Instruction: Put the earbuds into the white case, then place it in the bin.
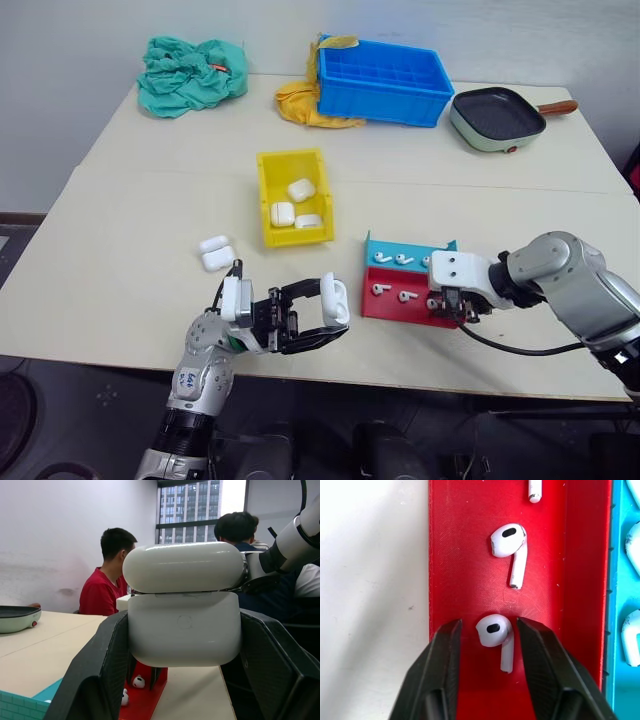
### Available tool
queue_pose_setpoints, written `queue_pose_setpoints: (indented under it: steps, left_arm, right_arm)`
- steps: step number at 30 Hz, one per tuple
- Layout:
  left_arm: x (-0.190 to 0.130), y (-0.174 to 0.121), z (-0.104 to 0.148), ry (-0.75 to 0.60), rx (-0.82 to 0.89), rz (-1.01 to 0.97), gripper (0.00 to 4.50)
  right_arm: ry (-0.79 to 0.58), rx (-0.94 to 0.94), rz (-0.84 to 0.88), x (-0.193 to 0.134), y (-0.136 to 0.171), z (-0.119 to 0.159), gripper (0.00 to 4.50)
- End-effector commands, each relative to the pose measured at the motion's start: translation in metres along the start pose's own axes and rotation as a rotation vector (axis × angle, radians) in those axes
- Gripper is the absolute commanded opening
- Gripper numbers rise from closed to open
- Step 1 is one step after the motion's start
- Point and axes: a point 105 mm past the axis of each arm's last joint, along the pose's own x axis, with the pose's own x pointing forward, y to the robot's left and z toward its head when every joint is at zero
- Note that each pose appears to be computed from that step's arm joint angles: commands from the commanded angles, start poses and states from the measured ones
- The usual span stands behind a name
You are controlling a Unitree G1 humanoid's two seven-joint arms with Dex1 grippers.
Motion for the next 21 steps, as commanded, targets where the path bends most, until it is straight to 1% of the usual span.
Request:
queue_pose_setpoints:
  steps: [1,5,8,9,11,20,21]
  left_arm:
    - [0.0005,-0.0010,0.0063,-0.008,0.031,-0.005,2.80]
    - [0.0002,-0.0009,0.0063,-0.005,0.031,-0.004,2.80]
    - [0.0002,-0.0010,0.0063,-0.006,0.030,-0.003,2.80]
    - [0.0002,-0.0010,0.0063,-0.006,0.029,-0.003,2.80]
    - [0.0002,-0.0011,0.0064,-0.006,0.028,-0.002,2.80]
    - [0.0001,-0.0016,0.0066,-0.003,0.028,0.000,2.80]
    - [0.0001,-0.0019,0.0064,-0.003,0.028,0.000,2.80]
  right_arm:
    - [0.003,-0.018,-0.009,-0.0043,-0.0020,0.0012,1.75]
    - [0.009,-0.024,0.000,-0.0047,-0.0011,-0.0004,1.75]
    - [0.016,-0.027,0.005,-0.0046,-0.0004,-0.0024,1.20]
    - [0.017,-0.027,0.005,-0.0046,-0.0005,-0.0027,0.88]
    - [0.016,-0.031,-0.013,-0.0046,-0.0033,-0.0025,0.88]
    - [0.027,-0.036,0.012,-0.0044,0.0010,-0.0059,0.88]
    - [0.028,-0.036,0.013,-0.0045,0.0012,-0.0067,0.71]
